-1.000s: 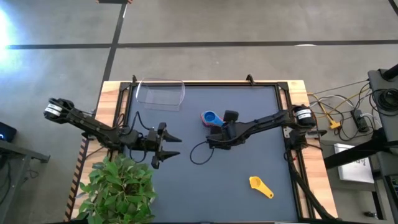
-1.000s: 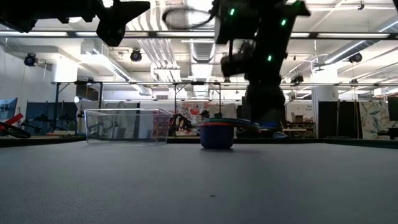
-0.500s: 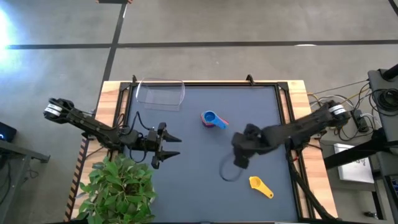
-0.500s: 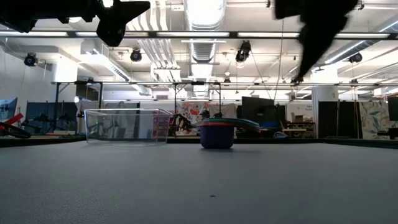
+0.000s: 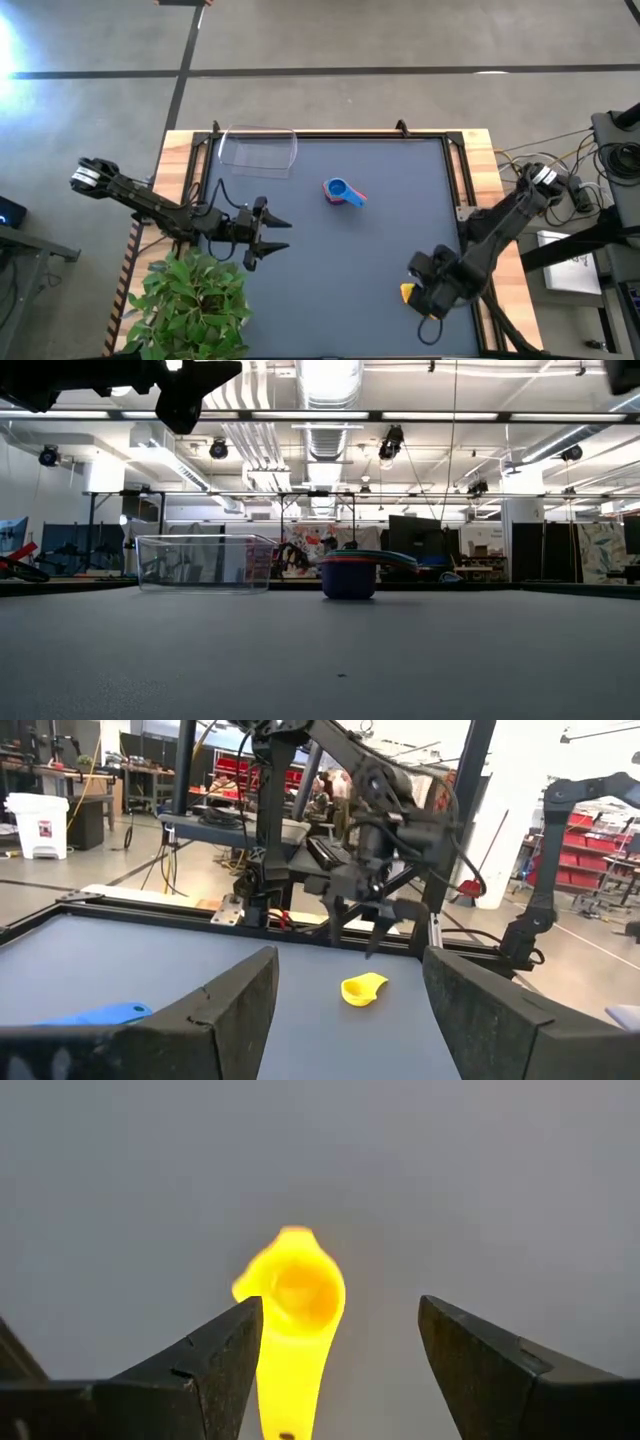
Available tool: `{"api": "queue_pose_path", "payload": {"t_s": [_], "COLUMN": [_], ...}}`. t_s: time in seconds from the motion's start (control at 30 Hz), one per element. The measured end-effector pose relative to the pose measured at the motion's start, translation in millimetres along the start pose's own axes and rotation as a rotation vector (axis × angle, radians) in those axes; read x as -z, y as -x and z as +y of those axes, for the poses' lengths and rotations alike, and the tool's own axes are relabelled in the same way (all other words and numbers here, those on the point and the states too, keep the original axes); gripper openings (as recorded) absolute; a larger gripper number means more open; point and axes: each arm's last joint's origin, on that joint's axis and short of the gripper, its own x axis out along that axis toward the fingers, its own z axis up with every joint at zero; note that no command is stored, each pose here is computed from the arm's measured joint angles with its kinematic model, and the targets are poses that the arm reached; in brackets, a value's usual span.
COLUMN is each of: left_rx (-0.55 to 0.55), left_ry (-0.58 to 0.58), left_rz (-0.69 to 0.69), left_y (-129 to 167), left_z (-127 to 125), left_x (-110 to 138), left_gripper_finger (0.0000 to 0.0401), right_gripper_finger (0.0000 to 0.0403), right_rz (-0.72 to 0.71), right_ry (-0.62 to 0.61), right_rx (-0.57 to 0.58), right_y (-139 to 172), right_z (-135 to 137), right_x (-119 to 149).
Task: Nest measuring cups in basket
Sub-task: Stack the yellow measuring cup on top of the blue measuring cup
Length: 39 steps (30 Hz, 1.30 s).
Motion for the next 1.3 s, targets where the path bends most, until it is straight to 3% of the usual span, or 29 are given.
{"api": "queue_pose_path", "payload": {"t_s": [0.43, 1.03, 1.17, 1.3], "left_rx": [-0.002, -0.001, -0.002, -0.003], "left_ry": [-0.002, -0.007, -0.008, -0.010], "left_rz": [-0.005, -0.006, -0.006, -0.006], "left_y": [0, 0, 0, 0], "left_z": [0, 0, 0, 0], "left_x": [0, -1, -1, -1], "left_gripper_finger": [0.0233, 0.0233, 0.0233, 0.0233], "right_gripper_finger": [0.0251, 0.0249, 0.0219, 0.0155], "right_rz": [0.200, 0.196, 0.196, 0.197], "right_ry": [-0.031, 0.028, 0.047, 0.060], "right_rx": [0.130, 0.054, 0.051, 0.050], "right_y": [-44, -55, -55, -55], "right_z": [19, 31, 31, 31], "right_x": [29, 31, 31, 31]}}
